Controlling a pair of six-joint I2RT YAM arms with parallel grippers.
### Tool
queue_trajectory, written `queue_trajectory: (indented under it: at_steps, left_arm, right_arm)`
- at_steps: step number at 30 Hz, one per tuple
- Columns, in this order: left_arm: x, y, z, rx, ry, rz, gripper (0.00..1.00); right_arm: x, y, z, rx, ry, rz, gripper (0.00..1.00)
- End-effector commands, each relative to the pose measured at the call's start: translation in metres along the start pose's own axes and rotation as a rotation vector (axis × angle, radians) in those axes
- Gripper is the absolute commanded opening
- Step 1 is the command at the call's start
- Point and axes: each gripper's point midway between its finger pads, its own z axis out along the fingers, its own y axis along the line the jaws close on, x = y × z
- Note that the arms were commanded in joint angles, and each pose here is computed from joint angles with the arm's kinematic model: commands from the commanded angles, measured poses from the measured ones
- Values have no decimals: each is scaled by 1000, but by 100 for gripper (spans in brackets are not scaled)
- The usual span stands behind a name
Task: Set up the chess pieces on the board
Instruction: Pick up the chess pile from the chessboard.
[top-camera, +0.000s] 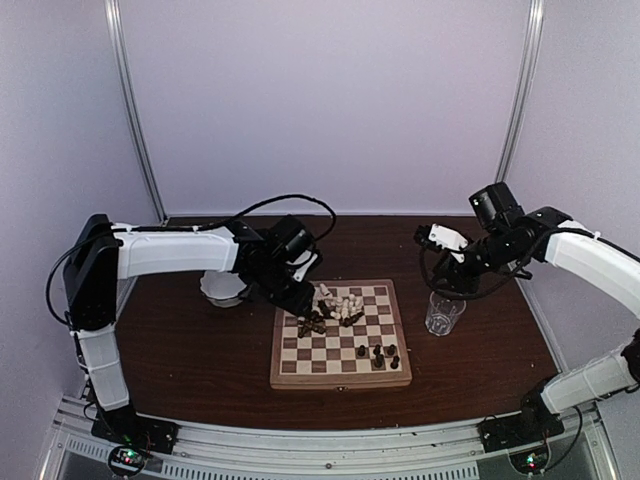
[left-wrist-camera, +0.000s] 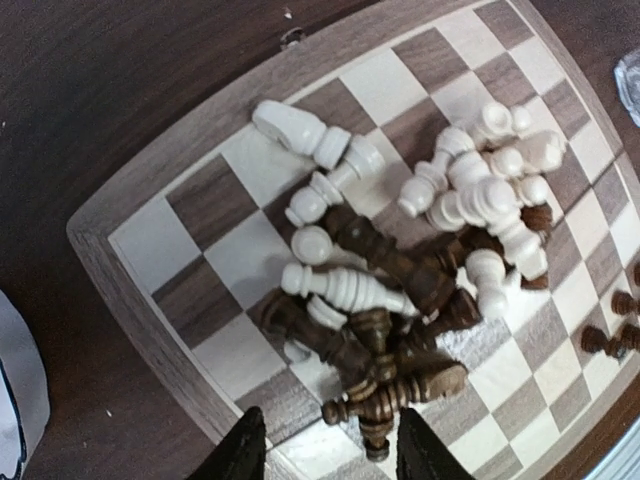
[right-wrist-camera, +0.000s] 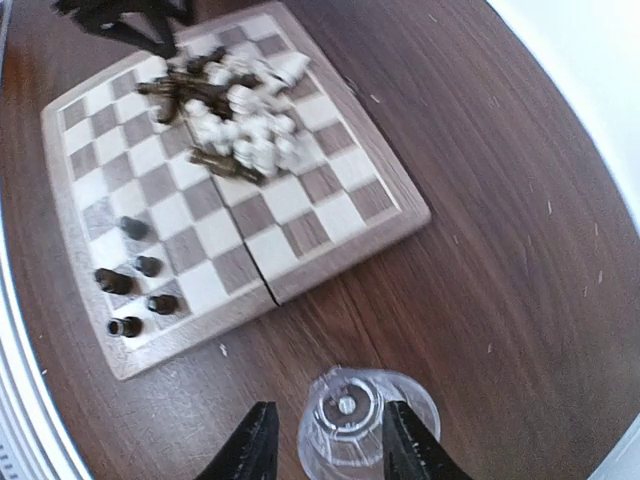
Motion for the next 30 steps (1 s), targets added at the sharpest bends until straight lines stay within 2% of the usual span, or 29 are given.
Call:
queue_trajectory:
  at_steps: [1,8,12,14,20,30]
  left_arm:
    - [-13,-18,-38,135,-151,32,43]
    - [4,-18,-44,185,-172,-59,38]
    - [24,-21,-38,230,-157,-96,29]
    - [30,-19,-37,229,-148,-103,28]
    - [35,-15,-39,209,-146,-102,34]
    - [35,-14,-44,214,-174,-117,35]
  right_arm:
    - [-31,40,5,-91,25,-220,34]
    - [-53,70,66,-212,111,-389,23]
    - [-69,91,87,-260,111,-448,22]
    - [-75,100,97,-269,118,-476,21]
    - [-74,101,126,-275,174,-505,18]
    - [-63,93,153,-249,226,-547,18]
